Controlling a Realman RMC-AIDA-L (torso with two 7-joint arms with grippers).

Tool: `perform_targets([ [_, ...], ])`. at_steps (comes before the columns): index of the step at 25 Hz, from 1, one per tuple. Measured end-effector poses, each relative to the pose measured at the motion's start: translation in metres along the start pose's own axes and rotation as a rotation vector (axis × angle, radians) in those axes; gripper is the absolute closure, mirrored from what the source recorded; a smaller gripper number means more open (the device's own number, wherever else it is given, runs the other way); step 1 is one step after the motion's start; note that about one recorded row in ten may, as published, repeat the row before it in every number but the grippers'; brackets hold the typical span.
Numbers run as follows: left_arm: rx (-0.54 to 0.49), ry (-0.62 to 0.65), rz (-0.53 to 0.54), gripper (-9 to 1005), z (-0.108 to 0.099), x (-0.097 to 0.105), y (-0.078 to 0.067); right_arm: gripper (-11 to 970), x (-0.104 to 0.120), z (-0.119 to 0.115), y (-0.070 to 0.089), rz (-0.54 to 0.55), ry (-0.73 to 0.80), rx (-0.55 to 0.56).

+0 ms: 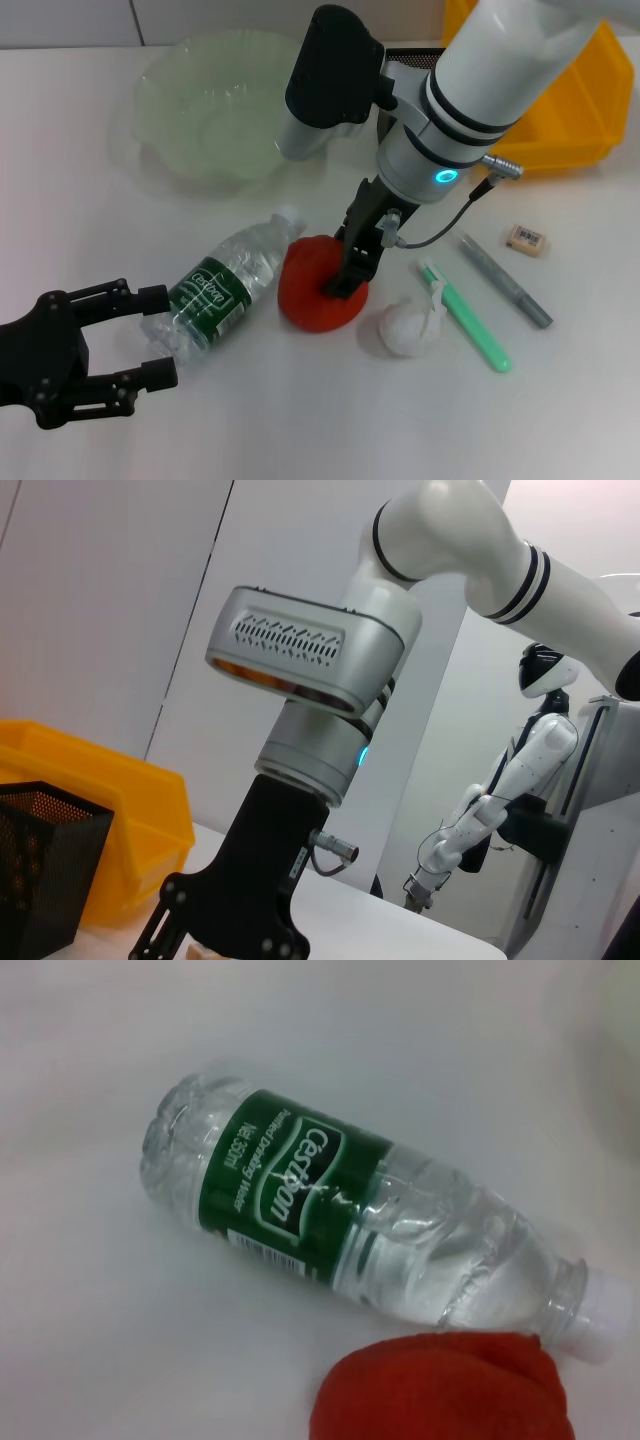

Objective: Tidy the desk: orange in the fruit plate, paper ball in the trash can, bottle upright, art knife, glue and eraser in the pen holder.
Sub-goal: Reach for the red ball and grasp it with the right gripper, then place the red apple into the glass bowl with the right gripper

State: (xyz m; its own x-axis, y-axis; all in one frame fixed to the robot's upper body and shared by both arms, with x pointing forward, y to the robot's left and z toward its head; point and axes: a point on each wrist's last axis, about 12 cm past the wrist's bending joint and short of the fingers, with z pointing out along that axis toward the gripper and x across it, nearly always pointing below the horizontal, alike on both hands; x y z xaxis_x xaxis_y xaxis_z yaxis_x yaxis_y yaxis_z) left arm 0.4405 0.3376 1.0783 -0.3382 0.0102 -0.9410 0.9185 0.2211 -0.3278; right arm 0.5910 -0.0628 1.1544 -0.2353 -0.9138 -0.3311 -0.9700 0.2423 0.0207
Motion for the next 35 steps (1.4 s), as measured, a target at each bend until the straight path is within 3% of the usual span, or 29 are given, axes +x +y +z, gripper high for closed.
perform_targets([
  [4,0.002,-0.002,0.005,198,0.001,-0.001,0.001,265,-0.001,0.001,0.001,-0.001,-0.002,-0.005],
  [9,0.005,-0.002,0.005,198,0.003,-0.002,0.002,505,-0.002,-0.001,0.002,-0.007,0.000,-0.010],
  [17,0.010,-0.002,-0.007,198,0.004,-0.002,0.002,723,-0.006,-0.009,0.005,-0.030,0.018,-0.027],
  [21,0.011,-0.002,-0.007,198,0.004,-0.002,0.002,821,-0.010,-0.032,0.005,-0.048,0.001,-0.029],
  [22,0.011,-0.002,-0.007,198,0.004,-0.002,0.002,845,-0.014,-0.056,0.000,-0.048,-0.027,0.002],
  [24,0.011,-0.002,-0.007,198,0.004,-0.002,0.002,863,-0.015,-0.068,-0.003,-0.045,-0.044,0.024],
  [25,0.011,-0.001,-0.007,198,0.004,-0.003,0.002,872,-0.022,-0.093,-0.011,-0.035,-0.092,0.083],
  [26,0.011,-0.001,-0.007,198,0.004,-0.003,0.002,881,-0.022,-0.093,-0.011,-0.035,-0.092,0.083],
  [27,0.012,-0.001,-0.007,197,0.004,-0.003,0.002,890,-0.031,-0.113,-0.023,-0.013,-0.149,0.151],
  [31,0.013,0.000,-0.006,197,0.004,-0.003,0.003,909,-0.048,-0.120,-0.041,0.023,-0.238,0.235],
  [32,0.013,0.001,-0.005,197,0.005,-0.003,0.003,914,-0.060,-0.114,-0.052,0.038,-0.282,0.271],
  [35,0.011,0.000,-0.004,197,0.005,-0.004,0.004,909,-0.069,-0.102,-0.059,0.049,-0.301,0.291],
])
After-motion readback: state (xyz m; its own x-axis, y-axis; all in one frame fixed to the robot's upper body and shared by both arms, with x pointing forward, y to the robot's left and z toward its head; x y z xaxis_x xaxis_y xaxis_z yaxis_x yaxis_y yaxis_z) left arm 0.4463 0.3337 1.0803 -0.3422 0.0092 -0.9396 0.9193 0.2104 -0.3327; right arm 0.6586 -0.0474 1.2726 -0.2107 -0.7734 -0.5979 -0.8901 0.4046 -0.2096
